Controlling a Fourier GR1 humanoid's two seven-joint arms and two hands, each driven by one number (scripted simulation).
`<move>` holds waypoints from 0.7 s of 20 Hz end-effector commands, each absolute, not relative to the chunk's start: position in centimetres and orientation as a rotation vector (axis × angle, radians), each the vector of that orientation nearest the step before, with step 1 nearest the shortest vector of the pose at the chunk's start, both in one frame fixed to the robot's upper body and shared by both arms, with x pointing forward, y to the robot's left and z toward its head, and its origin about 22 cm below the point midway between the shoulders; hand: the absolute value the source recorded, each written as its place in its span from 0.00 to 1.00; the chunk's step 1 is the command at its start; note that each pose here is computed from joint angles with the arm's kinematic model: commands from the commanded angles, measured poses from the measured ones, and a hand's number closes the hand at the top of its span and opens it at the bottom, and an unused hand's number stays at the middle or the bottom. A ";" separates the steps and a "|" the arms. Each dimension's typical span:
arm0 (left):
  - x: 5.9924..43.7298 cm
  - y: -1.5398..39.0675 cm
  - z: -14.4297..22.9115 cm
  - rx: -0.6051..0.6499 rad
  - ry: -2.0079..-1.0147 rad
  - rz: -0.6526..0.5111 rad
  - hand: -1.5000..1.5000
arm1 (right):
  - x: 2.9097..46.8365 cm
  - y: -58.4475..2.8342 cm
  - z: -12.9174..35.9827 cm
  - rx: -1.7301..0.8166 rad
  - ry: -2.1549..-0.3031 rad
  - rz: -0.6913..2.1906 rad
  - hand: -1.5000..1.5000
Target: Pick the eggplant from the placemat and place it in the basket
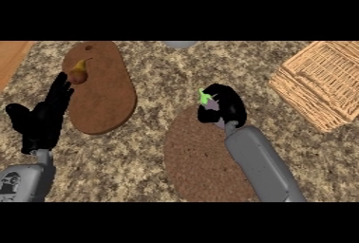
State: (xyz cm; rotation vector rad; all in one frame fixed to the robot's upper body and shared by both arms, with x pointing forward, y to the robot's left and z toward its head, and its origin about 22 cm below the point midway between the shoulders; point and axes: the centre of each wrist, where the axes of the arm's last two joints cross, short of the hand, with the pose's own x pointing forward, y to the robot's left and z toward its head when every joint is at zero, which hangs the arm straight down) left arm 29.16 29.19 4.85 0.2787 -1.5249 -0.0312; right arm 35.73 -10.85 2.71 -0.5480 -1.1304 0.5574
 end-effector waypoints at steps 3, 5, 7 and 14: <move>29.5 29.2 4.6 0.240 -1.526 -0.062 0.50 | 35.3 -10.6 3.4 -0.638 -1.488 0.140 1.00; 29.2 28.8 4.5 0.253 -1.523 -0.069 0.50 | 35.0 -9.1 4.3 -0.642 -1.560 0.076 1.00; 30.0 29.2 4.9 0.276 -1.519 -0.058 0.50 | 35.2 -8.3 4.8 -0.640 -1.603 0.058 1.00; 27.8 29.5 4.8 0.272 -1.519 -0.057 0.50 | 40.0 -8.1 12.6 -0.812 -1.578 0.013 1.00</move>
